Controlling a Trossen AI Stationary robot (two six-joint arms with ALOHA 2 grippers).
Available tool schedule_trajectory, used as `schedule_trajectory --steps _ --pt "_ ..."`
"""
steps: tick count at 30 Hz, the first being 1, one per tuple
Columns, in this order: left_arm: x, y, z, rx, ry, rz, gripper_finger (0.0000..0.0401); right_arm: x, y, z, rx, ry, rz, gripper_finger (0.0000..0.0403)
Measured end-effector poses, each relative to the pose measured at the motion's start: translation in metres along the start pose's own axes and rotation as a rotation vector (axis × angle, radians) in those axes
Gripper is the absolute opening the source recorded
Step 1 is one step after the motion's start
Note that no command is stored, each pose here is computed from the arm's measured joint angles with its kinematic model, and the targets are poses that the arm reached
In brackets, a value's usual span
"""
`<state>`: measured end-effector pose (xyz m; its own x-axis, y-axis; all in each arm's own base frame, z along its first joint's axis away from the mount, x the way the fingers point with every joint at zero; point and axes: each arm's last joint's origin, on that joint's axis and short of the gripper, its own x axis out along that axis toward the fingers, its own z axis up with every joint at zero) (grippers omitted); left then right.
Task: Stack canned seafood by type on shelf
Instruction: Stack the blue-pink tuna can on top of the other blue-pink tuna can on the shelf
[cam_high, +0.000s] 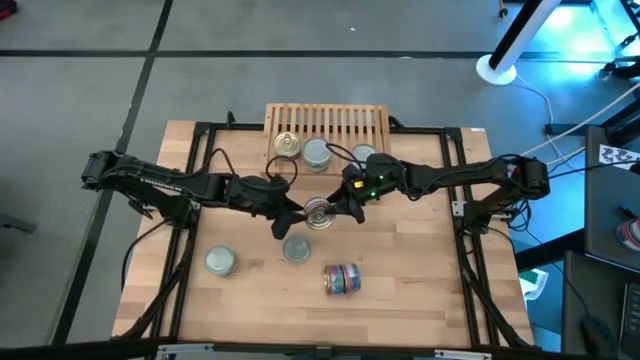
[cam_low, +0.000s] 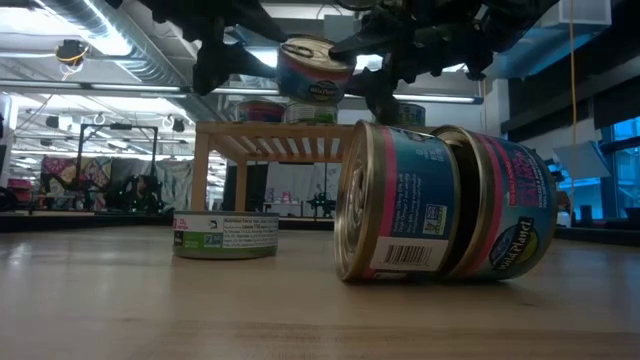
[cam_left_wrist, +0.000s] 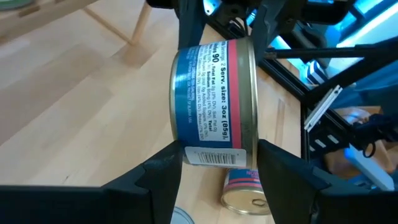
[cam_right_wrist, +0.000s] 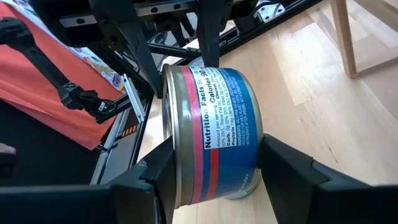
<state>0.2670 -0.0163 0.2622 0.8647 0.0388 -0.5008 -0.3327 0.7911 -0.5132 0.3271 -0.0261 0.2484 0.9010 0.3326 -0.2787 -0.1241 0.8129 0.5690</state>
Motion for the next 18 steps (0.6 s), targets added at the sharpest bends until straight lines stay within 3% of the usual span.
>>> schedule_trajectory --steps 18 --pt "0.0000 -0.0012 0.0013 0.048 -0.015 -0.015 0.0196 0.0000 0.0005 -0.0002 -0.001 0.007 0.012 0.0186"
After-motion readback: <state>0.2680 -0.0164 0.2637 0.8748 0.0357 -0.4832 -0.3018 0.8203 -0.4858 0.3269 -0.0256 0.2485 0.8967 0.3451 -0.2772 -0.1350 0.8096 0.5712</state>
